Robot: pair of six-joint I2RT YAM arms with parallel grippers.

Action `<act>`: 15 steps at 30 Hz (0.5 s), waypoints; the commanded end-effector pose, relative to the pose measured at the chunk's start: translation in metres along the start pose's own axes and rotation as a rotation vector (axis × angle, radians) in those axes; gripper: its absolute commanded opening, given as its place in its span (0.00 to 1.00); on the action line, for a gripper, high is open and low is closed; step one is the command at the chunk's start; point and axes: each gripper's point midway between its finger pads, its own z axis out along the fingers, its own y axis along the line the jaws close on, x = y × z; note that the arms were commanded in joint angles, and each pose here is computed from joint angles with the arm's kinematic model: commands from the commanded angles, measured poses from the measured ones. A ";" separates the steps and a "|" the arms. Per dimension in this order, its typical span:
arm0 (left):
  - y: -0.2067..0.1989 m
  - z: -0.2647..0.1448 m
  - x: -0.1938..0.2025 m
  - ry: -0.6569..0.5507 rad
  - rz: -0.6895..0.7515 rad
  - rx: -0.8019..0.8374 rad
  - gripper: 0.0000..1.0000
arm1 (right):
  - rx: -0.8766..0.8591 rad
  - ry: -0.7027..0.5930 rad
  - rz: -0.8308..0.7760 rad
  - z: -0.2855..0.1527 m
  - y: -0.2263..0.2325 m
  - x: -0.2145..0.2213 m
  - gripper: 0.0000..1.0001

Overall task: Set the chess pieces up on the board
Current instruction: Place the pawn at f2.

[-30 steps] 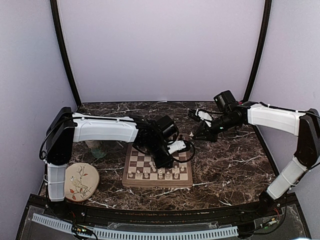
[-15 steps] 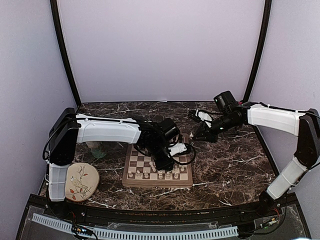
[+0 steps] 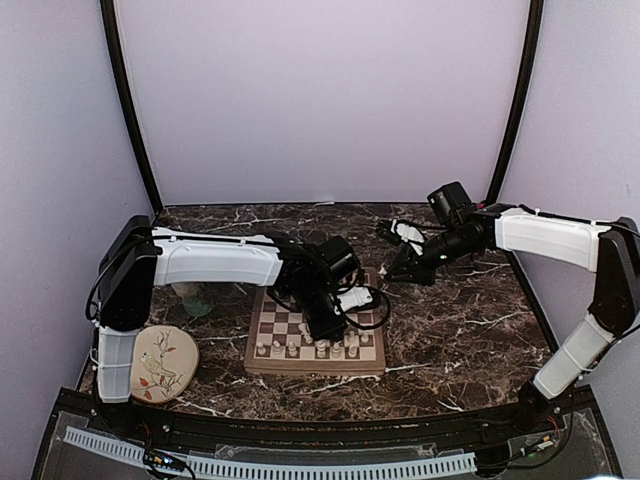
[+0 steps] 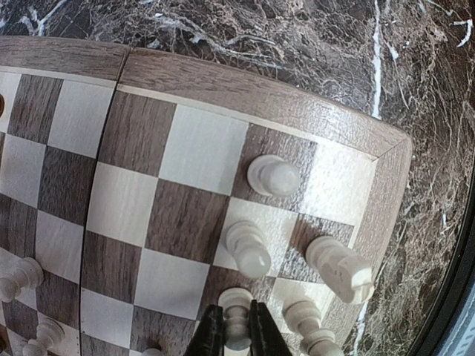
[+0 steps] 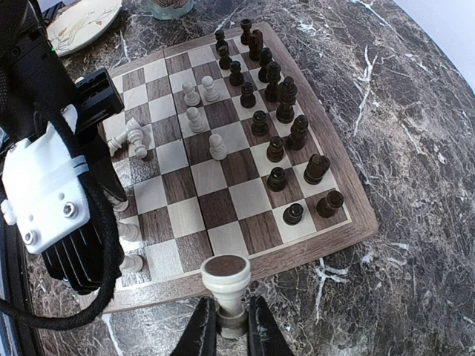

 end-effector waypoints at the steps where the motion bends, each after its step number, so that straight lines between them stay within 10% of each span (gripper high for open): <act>1: -0.005 -0.007 -0.006 -0.010 0.012 0.005 0.15 | -0.012 -0.010 -0.003 0.001 0.000 -0.001 0.12; 15: 0.004 -0.047 -0.033 -0.139 0.022 -0.075 0.31 | -0.014 -0.017 -0.006 -0.005 0.001 -0.007 0.13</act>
